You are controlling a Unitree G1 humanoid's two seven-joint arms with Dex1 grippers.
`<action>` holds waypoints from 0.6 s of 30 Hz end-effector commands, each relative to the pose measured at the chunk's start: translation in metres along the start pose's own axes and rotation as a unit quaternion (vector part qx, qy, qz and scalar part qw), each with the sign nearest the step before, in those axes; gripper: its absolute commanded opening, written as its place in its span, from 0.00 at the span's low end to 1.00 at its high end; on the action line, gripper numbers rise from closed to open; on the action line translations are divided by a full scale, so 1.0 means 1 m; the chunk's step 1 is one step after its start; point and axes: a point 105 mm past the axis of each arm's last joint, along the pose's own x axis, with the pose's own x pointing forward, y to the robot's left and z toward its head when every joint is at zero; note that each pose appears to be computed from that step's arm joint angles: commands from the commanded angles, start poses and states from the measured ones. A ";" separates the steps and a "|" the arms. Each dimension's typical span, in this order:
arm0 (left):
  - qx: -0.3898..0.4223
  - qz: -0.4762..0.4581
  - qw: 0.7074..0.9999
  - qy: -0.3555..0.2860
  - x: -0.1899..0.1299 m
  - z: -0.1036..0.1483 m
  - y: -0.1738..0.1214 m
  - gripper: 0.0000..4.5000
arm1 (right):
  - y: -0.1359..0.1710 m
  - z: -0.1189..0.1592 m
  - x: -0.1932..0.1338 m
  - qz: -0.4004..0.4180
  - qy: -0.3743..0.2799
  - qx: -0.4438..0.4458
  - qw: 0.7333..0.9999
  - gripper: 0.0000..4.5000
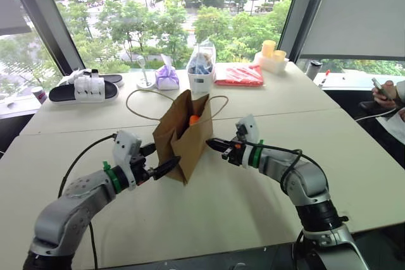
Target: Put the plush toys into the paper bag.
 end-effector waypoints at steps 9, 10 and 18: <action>0.004 -0.008 0.999 -0.038 0.027 0.008 -0.012 1.00 | 0.014 0.018 0.017 0.021 -0.028 -0.031 0.999 0.02; 0.006 0.000 0.999 -0.040 0.028 0.010 -0.009 1.00 | 0.014 0.018 0.018 0.020 -0.028 -0.032 0.999 0.02; 0.009 0.022 0.998 -0.053 0.033 0.015 -0.002 0.27 | 0.012 0.016 0.017 0.014 -0.027 -0.035 0.999 0.00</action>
